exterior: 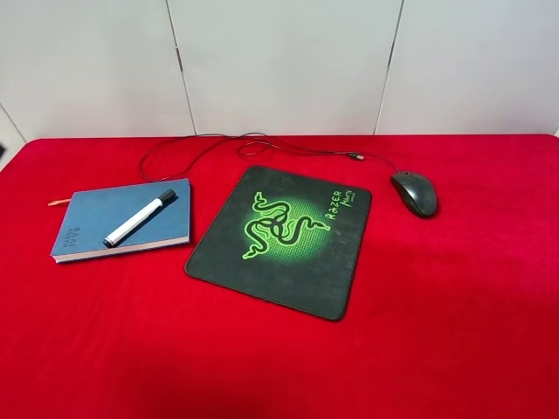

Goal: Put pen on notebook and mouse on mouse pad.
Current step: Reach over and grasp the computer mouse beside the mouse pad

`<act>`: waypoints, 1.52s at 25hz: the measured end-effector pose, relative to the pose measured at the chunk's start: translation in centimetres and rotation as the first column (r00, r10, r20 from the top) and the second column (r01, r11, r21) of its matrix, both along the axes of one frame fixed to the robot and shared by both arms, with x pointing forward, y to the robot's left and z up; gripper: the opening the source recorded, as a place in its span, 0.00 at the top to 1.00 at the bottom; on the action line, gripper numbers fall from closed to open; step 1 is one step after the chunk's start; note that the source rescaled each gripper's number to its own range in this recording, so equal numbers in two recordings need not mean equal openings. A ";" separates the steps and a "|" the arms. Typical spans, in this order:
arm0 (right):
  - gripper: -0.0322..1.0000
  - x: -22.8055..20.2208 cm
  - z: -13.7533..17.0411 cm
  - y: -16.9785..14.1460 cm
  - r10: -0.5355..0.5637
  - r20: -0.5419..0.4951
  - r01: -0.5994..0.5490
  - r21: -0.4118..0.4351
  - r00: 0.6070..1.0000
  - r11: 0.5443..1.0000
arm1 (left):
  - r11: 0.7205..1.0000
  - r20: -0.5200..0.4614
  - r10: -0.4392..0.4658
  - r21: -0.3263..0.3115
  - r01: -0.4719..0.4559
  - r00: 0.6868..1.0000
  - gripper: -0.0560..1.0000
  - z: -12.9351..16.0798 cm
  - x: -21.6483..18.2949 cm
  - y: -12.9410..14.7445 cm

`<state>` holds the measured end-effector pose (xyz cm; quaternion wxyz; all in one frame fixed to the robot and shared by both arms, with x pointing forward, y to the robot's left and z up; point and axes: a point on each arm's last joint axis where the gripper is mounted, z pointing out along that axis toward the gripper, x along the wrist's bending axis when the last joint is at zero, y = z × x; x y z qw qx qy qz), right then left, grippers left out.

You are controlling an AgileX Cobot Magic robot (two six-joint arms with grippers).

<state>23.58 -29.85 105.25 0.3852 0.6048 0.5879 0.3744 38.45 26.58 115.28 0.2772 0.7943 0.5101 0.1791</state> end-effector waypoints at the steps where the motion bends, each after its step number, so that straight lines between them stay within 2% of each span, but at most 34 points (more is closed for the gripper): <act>1: 0.00 0.0 0.0 0.0 0.000 0.000 0.000 0.000 1.000 1.000 | 1.000 0.016 -0.004 -0.017 0.005 1.000 0.00 0.0 -0.9 0.0; 6: 0.00 0.0 0.0 0.0 0.000 0.000 0.000 0.000 1.000 1.000 | 0.995 0.082 -0.025 -0.095 0.033 0.996 0.00 -1.5 -5.9 0.0; 12: 0.00 0.0 0.0 0.0 0.000 0.000 0.000 0.000 1.000 1.000 | 0.989 0.165 -0.033 -0.134 0.055 0.986 0.00 -4.3 -10.7 0.4; 18: 0.00 0.0 0.0 0.0 0.000 0.000 0.000 0.000 1.000 1.000 | 0.991 0.242 -0.021 -0.120 0.052 0.970 0.00 -5.8 -13.1 0.8; 29: 0.00 0.0 0.0 0.0 0.000 0.000 0.000 0.000 1.000 1.000 | 0.995 0.342 0.100 -0.031 -0.096 0.934 0.00 -9.1 -13.2 2.1; 33: 0.00 0.0 0.0 0.0 0.000 0.000 0.000 0.000 1.000 1.000 | 0.989 0.343 0.145 -0.051 -0.136 0.928 0.00 -10.1 -13.8 2.4; 38: 0.00 0.0 0.0 0.0 0.000 0.000 0.000 0.000 1.000 1.000 | 0.984 0.406 0.180 -0.075 -0.164 0.896 0.00 -10.3 -15.0 2.7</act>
